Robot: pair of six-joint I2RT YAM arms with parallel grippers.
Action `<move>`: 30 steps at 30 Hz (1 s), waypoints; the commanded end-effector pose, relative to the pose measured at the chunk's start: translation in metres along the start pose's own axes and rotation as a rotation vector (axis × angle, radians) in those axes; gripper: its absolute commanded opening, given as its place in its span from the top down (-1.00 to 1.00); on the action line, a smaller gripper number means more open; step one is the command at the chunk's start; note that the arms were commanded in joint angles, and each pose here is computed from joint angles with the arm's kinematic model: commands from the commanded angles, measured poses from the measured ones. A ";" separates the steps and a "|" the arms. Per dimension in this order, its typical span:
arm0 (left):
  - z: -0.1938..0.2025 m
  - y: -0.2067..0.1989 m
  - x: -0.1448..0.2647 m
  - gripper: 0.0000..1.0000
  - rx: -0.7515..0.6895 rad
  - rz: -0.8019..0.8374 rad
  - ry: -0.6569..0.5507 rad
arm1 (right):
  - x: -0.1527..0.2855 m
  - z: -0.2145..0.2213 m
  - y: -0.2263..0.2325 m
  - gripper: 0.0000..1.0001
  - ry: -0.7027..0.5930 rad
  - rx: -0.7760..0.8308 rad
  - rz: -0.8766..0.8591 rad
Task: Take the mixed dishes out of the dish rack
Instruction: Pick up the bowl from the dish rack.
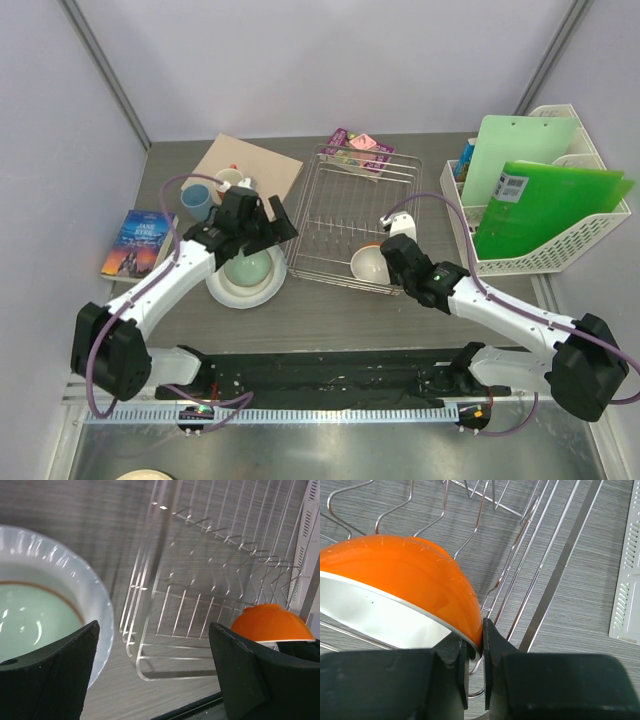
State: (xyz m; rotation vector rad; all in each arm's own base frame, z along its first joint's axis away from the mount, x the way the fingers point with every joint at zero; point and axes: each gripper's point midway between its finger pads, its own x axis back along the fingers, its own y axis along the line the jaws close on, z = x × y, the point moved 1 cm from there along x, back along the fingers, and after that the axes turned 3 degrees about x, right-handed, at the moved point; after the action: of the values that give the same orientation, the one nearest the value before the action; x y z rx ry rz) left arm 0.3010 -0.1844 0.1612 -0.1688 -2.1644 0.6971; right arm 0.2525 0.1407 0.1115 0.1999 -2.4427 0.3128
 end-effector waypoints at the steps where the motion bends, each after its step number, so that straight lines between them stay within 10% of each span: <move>1: -0.024 -0.029 -0.018 -0.75 -0.063 0.035 -0.070 | 0.003 -0.028 0.003 0.98 -0.094 -0.064 -0.011; 10: -0.011 -0.025 -0.060 -0.11 -0.106 -0.055 0.012 | 0.004 -0.030 0.004 0.98 -0.100 -0.064 -0.019; 15: 0.000 -0.014 -0.069 1.00 -0.098 -0.090 0.041 | 0.003 -0.032 0.005 0.98 -0.104 -0.064 -0.020; 30: -0.010 -0.016 -0.059 1.00 -0.005 -0.107 -0.019 | 0.054 -0.113 0.003 0.98 -0.387 -0.214 -0.128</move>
State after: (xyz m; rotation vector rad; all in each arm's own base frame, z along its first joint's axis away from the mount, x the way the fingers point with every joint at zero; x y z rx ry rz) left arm 0.3375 -0.2207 0.1123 -0.1379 -2.1275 0.5084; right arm 0.2672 0.1552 0.1655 0.2692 -2.6443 0.1522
